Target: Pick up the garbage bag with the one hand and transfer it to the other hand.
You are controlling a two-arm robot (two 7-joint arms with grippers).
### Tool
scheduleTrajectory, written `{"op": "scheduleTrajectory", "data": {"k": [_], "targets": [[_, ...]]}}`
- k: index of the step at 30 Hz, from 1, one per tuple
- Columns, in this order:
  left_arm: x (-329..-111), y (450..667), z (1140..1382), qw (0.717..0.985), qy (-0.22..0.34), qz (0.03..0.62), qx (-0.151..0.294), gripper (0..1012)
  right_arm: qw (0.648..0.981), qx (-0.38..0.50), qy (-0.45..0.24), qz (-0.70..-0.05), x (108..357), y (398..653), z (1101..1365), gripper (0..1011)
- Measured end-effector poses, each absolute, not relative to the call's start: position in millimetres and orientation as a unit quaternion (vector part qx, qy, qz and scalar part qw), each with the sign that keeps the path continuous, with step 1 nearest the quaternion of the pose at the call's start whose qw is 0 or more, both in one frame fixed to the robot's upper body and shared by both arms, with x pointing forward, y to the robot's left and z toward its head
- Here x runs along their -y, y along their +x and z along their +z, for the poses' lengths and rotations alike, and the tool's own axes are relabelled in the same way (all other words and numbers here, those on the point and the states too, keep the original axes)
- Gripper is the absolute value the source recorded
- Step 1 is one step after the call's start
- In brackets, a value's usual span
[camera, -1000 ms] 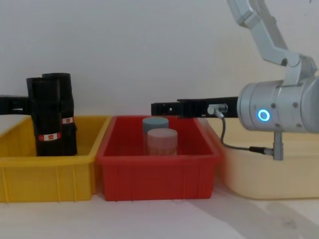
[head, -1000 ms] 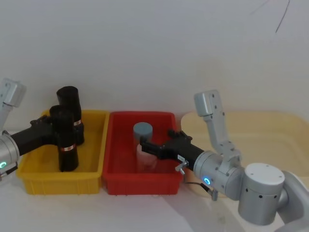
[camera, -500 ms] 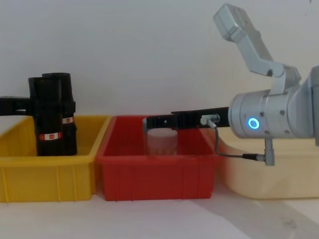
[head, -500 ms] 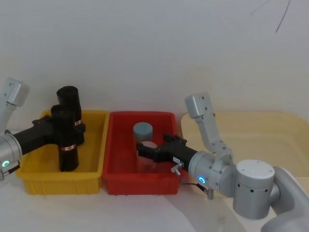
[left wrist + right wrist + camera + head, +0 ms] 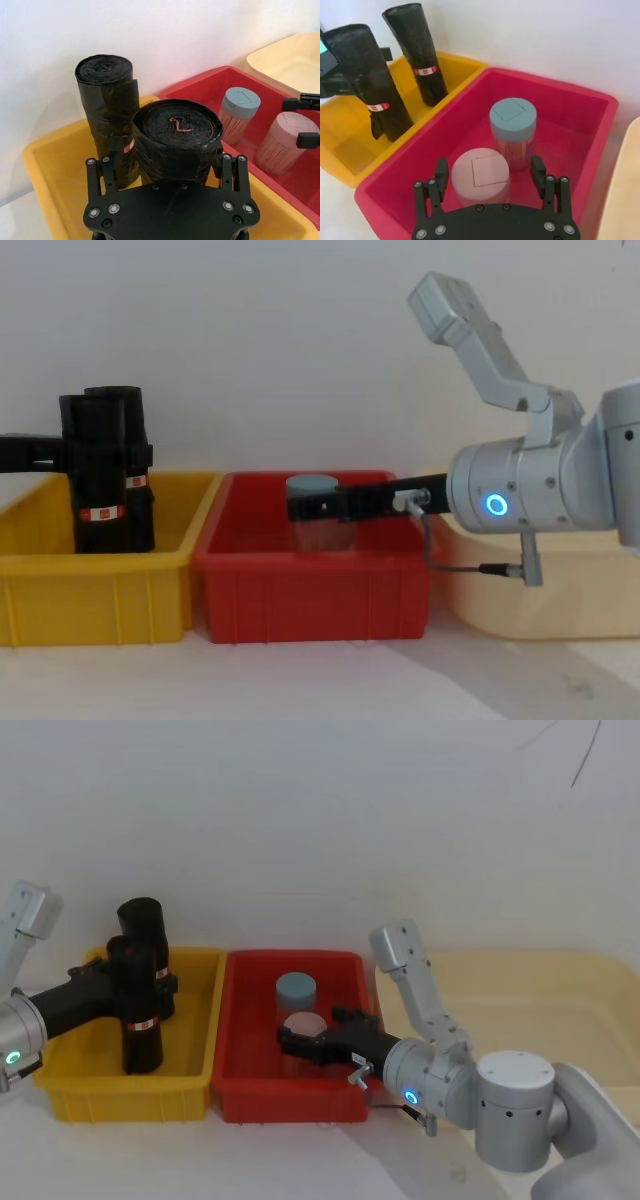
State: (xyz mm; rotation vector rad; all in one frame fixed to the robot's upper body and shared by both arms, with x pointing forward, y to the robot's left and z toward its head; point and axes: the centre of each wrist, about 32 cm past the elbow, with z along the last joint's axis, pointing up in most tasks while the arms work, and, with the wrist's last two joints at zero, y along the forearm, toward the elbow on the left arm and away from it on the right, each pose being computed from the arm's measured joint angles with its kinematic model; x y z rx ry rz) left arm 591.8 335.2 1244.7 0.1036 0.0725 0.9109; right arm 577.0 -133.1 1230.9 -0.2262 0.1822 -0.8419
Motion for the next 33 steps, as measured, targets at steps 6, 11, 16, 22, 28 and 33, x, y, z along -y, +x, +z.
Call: {"op": "scheduleTrajectory", "data": {"k": [6,11,16,22,28,33], "targets": [[-335.0,591.9,1244.7,0.896,0.05,0.44,-0.035,1001,0.904,-0.086,-0.116,-0.404,131.8,578.2,1227.9,1004],[-334.8,592.1,1244.6,0.896,0.05,0.44,-0.035,926,0.904,-0.084,-0.118,-0.402,131.2,578.7,1226.7,974],[-334.7,592.2,1244.6,0.896,0.05,0.44,-0.035,816,0.905,-0.083,-0.119,-0.401,130.8,579.1,1225.6,866],[-334.7,592.3,1244.7,0.896,0.05,0.44,-0.035,629,0.905,-0.082,-0.121,-0.4,130.5,579.4,1224.9,691],[-334.8,592.3,1244.7,0.896,0.05,0.44,-0.035,531,0.905,-0.082,-0.121,-0.399,130.3,579.6,1224.5,667],[-334.8,592.3,1244.7,0.896,0.05,0.44,-0.035,498,0.905,-0.082,-0.121,-0.399,130.2,579.7,1224.3,667]]}}
